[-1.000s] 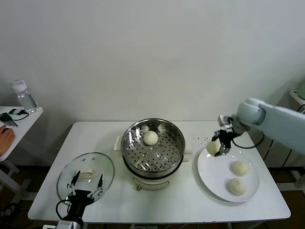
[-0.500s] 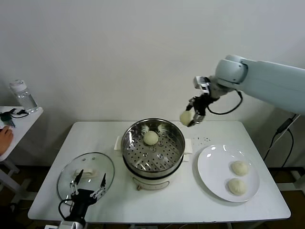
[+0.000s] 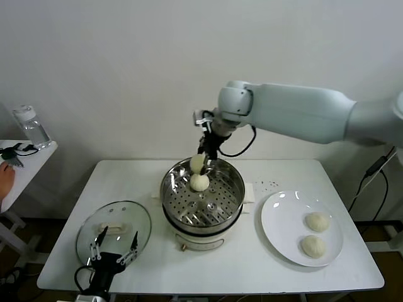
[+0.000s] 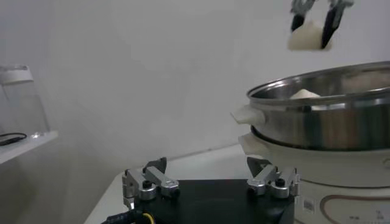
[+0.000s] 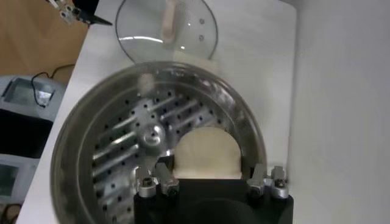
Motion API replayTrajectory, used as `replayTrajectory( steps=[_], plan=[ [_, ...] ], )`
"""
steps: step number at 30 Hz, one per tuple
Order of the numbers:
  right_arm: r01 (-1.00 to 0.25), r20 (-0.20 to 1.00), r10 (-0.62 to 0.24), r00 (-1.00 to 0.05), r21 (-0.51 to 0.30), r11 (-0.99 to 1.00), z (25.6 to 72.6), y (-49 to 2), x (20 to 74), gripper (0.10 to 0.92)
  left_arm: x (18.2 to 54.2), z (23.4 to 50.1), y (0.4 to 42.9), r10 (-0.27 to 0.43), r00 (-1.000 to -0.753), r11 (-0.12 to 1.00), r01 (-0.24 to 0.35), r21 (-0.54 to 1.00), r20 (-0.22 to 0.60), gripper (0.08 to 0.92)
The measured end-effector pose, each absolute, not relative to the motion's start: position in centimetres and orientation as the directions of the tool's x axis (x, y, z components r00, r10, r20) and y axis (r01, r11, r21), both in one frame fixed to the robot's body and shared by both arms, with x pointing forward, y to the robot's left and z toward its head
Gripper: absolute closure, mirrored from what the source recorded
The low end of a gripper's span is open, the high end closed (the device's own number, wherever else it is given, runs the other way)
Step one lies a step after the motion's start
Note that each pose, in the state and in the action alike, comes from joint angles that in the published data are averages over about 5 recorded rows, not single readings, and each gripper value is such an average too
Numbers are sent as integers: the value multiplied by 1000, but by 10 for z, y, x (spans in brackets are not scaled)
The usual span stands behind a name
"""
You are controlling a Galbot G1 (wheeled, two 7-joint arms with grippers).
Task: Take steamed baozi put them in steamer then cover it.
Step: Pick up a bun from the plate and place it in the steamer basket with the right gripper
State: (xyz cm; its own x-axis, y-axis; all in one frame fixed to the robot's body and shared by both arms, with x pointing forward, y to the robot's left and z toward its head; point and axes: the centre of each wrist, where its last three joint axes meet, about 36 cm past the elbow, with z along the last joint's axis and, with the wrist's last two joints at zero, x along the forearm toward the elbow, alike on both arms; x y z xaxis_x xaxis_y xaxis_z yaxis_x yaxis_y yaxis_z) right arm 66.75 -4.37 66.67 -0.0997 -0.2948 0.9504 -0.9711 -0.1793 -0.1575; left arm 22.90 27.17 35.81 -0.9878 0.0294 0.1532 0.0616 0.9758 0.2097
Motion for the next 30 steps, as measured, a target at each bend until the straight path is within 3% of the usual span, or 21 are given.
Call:
replayTrajectory(
  steps=[16, 24, 30],
  plan=[
    [-970, 967, -254, -11, -72, -231, 589, 4, 653, 321, 230, 355, 275, 20, -988, 977, 53, 209, 155, 177],
    [-970, 969, -248, -9, -68, -232, 581, 8, 651, 208, 231, 353, 275, 19, -987, 977, 52, 209, 158, 177],
    [-969, 967, -254, -14, -75, -233, 589, 3, 651, 200, 233, 352, 275, 19, -987, 976, 52, 210, 158, 177]
  ],
)
